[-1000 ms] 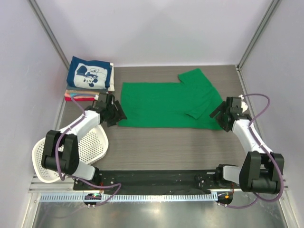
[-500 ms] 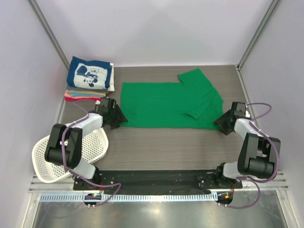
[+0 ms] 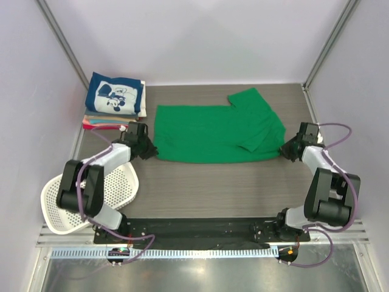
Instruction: Fold and stack the t-shirts
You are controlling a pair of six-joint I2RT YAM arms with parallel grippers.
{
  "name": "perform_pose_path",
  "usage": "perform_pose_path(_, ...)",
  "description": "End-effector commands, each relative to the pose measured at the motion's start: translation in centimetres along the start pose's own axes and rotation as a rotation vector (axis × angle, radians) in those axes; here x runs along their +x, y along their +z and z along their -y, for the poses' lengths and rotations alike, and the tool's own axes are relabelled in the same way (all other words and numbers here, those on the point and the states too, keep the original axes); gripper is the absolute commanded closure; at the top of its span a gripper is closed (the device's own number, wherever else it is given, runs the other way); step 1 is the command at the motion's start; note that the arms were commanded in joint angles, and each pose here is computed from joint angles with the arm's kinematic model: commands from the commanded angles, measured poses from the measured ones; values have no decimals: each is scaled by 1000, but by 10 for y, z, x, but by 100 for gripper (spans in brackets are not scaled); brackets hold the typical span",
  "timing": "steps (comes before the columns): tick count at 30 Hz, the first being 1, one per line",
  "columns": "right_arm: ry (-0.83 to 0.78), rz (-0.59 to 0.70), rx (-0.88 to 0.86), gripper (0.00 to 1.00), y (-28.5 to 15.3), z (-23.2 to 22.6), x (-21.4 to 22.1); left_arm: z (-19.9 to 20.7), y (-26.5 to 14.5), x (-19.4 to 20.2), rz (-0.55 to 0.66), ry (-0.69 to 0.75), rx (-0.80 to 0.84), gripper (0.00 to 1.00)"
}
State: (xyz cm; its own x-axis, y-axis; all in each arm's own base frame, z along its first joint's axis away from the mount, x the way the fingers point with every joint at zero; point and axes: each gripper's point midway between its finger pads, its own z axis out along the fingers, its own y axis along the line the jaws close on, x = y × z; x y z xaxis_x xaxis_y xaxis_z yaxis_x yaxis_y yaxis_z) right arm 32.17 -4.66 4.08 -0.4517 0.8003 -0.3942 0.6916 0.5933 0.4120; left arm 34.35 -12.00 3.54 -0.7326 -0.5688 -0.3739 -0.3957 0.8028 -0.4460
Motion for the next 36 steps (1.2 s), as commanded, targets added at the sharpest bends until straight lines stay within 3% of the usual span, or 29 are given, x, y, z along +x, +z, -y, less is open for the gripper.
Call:
perform_pose_path(1,-14,233,-76,99,-52,-40,-68,25,-49,-48,204,-40,48,100)
perform_pose_path(4,18,173,-4,99,-52,-7,-47,11,-70,-36,226,-78,54,100)
perform_pose_path(9,73,3,100,99,-29,49,16,-23,-61,19,106,-118,45,100)
perform_pose_path(16,131,22,84,98,-43,63,18,-41,-74,56,48,-128,67,100)
perform_pose_path(21,119,78,62,80,-72,62,18,-44,-88,62,48,-131,85,99)
perform_pose_path(22,118,84,54,73,-75,60,18,-43,-90,65,40,-130,95,96)
perform_pose_path(23,119,82,44,52,-78,59,19,-42,-95,65,45,-128,112,90)
perform_pose_path(24,126,102,25,42,-83,53,14,-39,-97,65,47,-129,122,76)
perform_pose_path(26,137,105,-4,27,-89,45,11,-35,-104,63,51,-120,137,63)
perform_pose_path(27,140,111,-53,25,-94,33,5,-27,-113,55,73,-111,161,54)
perform_pose_path(31,42,186,-228,23,-110,-18,-32,-12,-133,33,139,-41,183,45)
perform_pose_path(33,-65,232,-329,22,-124,-67,-56,-10,-134,26,168,-14,188,44)
perform_pose_path(35,-161,182,-288,22,-100,-89,-60,-9,-126,23,196,9,206,44)
perform_pose_path(36,-235,207,-340,22,-112,-130,-70,-9,-123,23,201,9,210,44)
